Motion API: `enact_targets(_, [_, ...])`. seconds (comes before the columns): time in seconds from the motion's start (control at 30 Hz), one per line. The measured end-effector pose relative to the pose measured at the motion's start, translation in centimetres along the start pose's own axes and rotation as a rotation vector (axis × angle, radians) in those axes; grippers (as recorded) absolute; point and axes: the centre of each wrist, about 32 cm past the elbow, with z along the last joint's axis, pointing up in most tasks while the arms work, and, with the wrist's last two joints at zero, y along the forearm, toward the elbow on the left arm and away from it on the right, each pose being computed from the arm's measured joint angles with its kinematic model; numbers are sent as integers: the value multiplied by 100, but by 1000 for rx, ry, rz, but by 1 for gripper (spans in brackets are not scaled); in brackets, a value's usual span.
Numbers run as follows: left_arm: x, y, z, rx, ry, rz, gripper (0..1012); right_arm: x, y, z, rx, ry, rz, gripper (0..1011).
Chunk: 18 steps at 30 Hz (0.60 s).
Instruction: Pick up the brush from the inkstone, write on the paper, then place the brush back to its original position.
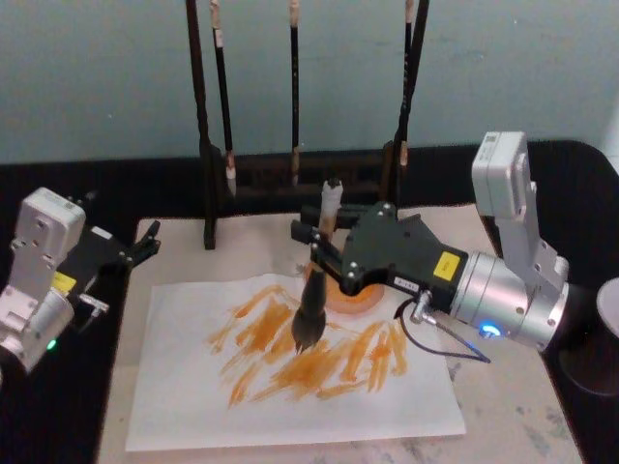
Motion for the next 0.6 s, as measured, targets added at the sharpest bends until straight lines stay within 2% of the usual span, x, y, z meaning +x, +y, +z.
enact_targets(0.27, [0, 0, 0, 0, 0, 0, 1001, -75, 1, 14, 6, -2, 51, 175])
enact_targets(0.6, [0, 0, 0, 0, 0, 0, 1001, -140, 100, -25, -2, 13, 86, 175])
